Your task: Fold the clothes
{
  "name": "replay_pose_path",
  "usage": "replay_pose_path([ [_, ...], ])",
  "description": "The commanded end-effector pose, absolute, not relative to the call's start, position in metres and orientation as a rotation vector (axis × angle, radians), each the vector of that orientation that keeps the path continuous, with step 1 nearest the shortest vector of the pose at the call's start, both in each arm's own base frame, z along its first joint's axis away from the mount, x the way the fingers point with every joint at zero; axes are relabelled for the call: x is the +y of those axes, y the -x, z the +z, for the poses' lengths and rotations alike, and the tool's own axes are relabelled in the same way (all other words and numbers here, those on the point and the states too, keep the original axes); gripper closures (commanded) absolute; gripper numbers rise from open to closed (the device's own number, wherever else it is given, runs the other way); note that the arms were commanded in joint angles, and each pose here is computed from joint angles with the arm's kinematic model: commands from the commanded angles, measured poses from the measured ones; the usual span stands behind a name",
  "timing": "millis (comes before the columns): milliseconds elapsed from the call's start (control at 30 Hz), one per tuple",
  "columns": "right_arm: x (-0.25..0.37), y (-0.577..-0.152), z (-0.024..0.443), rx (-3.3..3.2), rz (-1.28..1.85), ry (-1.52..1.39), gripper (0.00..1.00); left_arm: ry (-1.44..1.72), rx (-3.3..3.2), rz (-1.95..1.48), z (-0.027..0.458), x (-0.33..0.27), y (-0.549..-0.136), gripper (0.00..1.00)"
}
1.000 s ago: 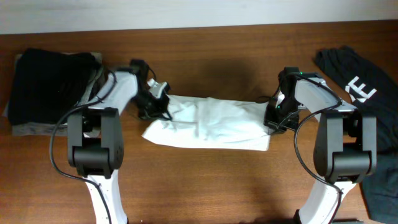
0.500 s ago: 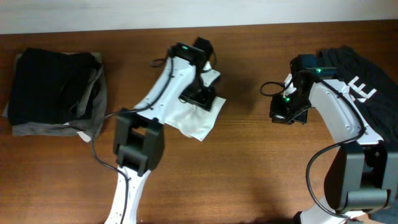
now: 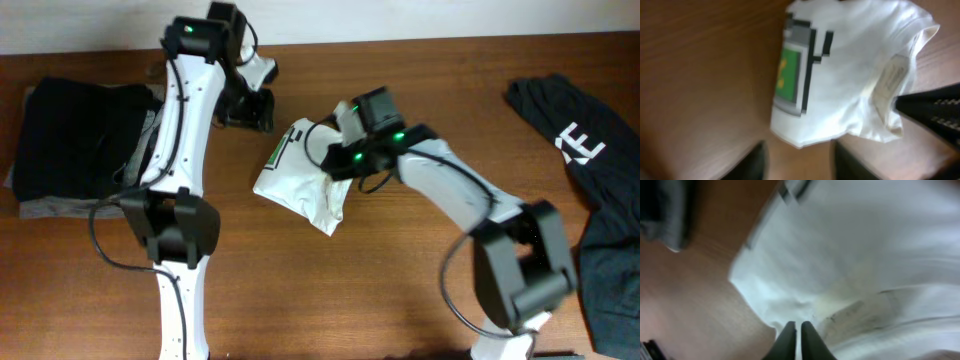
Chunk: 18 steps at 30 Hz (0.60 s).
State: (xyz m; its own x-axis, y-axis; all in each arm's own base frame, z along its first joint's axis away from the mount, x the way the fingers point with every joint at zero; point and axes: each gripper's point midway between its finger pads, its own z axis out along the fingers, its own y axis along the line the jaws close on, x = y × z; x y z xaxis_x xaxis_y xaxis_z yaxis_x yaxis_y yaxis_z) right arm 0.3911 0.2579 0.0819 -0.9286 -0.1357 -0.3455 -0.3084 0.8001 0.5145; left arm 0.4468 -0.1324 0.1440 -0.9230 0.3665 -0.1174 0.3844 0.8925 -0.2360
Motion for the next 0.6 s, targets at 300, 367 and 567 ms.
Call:
replay_pose_path([
  [300, 0.184, -0.348, 0.005, 3.148, 0.485, -0.198, 0.96, -0.483, 3.356, -0.456, 0.006, -0.094, -0.373, 0.76],
  [367, 0.17, -0.354, 0.042, 3.097, 0.647, -0.151, 0.96, -0.473, 3.205, -0.442, 0.072, -0.092, -0.402, 0.72],
  [567, 0.185, -0.434, 0.151, 2.553, 0.968, -0.039, 0.96, -0.702, 2.547, -0.719, 0.139, -0.182, -0.497, 0.55],
])
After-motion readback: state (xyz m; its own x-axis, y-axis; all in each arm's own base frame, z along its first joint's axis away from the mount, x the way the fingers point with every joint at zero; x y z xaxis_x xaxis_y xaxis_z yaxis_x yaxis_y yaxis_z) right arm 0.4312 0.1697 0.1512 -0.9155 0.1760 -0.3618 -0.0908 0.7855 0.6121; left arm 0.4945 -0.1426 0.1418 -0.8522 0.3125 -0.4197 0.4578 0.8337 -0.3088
